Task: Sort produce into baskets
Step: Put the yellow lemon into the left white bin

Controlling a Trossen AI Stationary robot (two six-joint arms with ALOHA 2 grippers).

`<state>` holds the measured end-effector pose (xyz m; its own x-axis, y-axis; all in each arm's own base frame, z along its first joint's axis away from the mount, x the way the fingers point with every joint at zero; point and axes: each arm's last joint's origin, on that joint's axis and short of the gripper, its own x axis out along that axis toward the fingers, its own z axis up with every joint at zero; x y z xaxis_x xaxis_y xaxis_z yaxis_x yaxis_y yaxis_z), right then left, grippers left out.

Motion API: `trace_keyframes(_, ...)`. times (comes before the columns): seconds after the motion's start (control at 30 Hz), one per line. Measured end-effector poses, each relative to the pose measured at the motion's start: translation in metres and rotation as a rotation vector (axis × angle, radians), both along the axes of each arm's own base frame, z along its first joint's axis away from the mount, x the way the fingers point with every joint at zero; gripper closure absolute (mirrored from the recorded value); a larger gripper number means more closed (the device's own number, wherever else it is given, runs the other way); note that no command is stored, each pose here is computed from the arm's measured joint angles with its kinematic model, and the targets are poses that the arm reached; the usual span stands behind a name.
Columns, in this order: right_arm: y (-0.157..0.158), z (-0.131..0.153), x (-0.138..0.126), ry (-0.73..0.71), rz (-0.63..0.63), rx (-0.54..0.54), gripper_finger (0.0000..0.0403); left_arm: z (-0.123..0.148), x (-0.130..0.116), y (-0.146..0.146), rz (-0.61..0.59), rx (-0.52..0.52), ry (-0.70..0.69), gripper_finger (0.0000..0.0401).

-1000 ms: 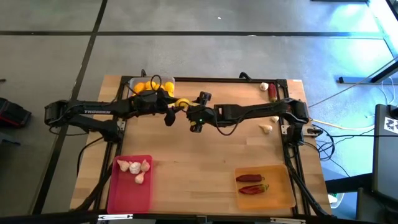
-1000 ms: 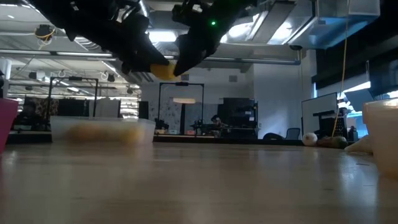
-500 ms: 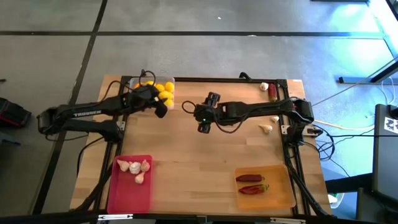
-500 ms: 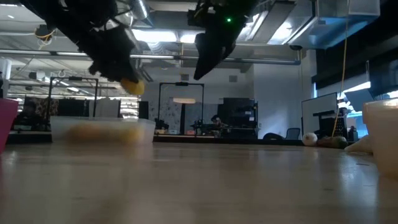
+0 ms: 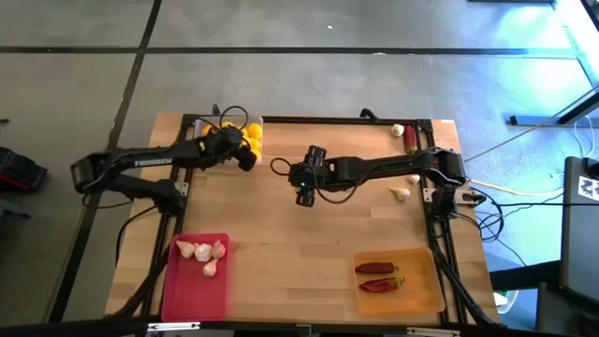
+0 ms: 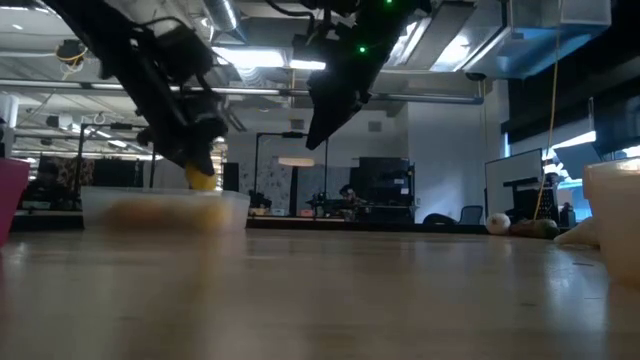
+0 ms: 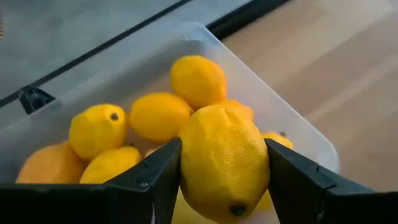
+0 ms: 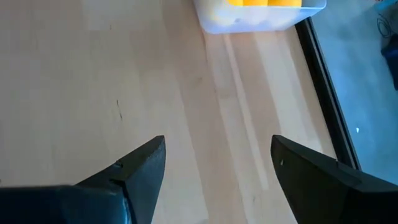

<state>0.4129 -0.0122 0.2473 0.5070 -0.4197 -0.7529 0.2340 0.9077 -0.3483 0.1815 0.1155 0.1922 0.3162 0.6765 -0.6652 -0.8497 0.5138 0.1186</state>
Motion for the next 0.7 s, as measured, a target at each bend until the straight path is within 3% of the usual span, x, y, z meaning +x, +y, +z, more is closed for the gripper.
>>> trace_keyframes(0.33, 0.000, 0.000, 0.000, -0.002, 0.001, 0.000, 0.0123, -0.022, 0.012, 0.009, 0.052, -0.026, 0.036, 0.0198)
trace_keyframes(0.7, 0.000, 0.000, 0.001, -0.008, 0.001, 0.000, 0.0123, -0.022, 0.013, 0.005, 0.027, -0.033, 0.050, 0.0131)
